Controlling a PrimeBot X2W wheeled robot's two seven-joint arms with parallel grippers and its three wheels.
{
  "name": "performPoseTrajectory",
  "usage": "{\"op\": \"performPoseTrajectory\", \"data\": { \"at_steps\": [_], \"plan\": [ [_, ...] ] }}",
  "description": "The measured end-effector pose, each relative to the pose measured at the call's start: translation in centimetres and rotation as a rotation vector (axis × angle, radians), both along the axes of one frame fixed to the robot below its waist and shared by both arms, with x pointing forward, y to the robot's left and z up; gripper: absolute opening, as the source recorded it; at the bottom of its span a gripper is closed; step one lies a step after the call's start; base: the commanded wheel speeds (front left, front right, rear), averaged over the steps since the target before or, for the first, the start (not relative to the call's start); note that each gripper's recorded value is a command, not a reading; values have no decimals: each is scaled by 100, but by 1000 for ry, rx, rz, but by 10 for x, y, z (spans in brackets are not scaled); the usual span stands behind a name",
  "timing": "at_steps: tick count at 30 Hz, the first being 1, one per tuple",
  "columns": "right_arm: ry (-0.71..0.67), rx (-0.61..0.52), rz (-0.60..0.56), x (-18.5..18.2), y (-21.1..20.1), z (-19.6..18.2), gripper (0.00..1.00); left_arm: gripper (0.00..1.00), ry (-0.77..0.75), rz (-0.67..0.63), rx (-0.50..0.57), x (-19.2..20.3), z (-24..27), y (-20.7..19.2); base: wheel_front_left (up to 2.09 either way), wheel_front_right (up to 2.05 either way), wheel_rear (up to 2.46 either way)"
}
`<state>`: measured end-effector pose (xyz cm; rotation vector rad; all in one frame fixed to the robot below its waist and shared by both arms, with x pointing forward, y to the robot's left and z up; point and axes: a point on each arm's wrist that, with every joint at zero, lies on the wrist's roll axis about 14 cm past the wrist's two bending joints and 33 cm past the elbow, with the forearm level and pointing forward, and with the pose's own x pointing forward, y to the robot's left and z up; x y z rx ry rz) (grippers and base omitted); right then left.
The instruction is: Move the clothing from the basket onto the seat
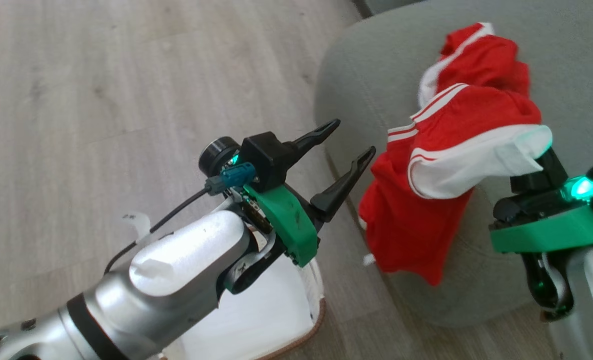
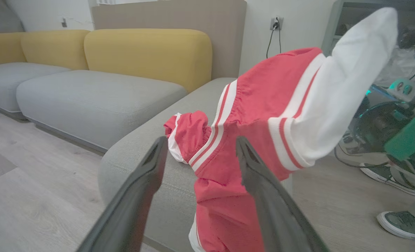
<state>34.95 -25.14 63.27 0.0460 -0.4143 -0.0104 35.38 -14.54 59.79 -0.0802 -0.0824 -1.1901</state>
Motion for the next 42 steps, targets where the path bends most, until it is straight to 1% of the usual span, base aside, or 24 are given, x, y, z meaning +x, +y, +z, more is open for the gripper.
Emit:
{"op": "performPoseTrajectory", "data": {
  "at_steps": [7,13,22,26,32,42],
  "plan": [
    [-6,-8,-108,-30,-30,6,0,100,1,-91,-6,-12,-1,-27,0,0,0],
    [-13,-13,-168,-47,-42,10,0,100,18,-157,-18,-21,-5,-45,0,0,0],
    [-5,-33,-209,-51,-50,12,0,100,41,-182,-22,-17,-16,-53,0,0,0],
    [-51,-61,-215,-41,-56,33,0,100,55,-181,-26,-14,-19,-52,0,0,0],
    [-131,-160,-224,-18,-72,79,0,100,70,-166,-37,-5,-28,-47,0,0,0],
    [-151,-222,-258,38,-111,114,0,100,82,-152,-44,23,-41,-38,0,0,0]
  ]
}}
